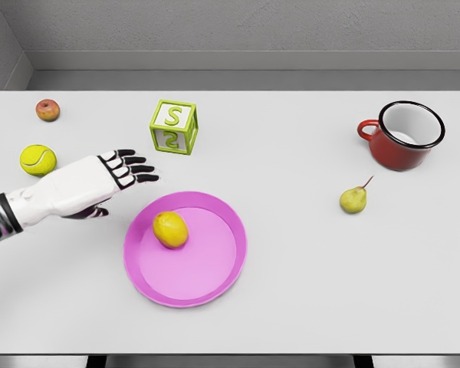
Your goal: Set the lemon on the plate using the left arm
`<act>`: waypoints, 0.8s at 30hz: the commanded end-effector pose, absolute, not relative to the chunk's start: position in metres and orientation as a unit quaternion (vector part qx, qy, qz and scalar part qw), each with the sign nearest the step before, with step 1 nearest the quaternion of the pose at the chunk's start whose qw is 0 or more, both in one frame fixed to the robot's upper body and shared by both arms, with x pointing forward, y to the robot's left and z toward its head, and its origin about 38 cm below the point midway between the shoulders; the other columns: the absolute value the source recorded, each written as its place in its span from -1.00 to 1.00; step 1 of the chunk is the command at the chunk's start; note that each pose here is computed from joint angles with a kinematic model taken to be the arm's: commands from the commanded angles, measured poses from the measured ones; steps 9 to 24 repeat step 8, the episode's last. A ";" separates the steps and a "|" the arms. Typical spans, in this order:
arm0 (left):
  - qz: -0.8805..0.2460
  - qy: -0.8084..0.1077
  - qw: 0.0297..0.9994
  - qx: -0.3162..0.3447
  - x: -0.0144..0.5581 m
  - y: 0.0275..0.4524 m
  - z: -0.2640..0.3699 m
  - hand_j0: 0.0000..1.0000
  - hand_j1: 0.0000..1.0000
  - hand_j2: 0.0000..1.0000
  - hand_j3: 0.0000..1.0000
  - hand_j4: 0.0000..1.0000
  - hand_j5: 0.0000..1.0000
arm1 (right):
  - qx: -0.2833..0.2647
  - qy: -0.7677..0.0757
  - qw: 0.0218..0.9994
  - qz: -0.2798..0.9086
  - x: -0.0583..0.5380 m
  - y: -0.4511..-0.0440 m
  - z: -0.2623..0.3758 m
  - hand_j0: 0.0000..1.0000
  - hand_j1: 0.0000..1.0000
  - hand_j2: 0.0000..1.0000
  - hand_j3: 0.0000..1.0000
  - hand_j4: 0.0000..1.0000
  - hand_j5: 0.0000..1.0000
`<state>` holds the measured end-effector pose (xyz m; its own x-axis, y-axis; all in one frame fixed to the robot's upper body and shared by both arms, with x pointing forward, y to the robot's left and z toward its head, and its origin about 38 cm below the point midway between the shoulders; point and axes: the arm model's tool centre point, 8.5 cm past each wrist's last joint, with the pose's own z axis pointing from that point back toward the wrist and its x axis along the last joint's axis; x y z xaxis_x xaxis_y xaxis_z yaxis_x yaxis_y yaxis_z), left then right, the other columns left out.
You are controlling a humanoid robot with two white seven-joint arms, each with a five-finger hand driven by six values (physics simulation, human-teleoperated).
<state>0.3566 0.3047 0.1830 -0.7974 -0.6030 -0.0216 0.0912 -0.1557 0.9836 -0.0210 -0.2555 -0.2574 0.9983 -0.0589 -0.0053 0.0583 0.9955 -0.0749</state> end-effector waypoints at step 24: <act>-0.725 -0.583 0.297 0.215 0.357 0.343 0.167 1.00 1.00 1.00 1.00 1.00 1.00 | -0.037 0.004 0.999 -0.029 -0.021 -0.255 -0.257 1.00 1.00 1.00 1.00 1.00 1.00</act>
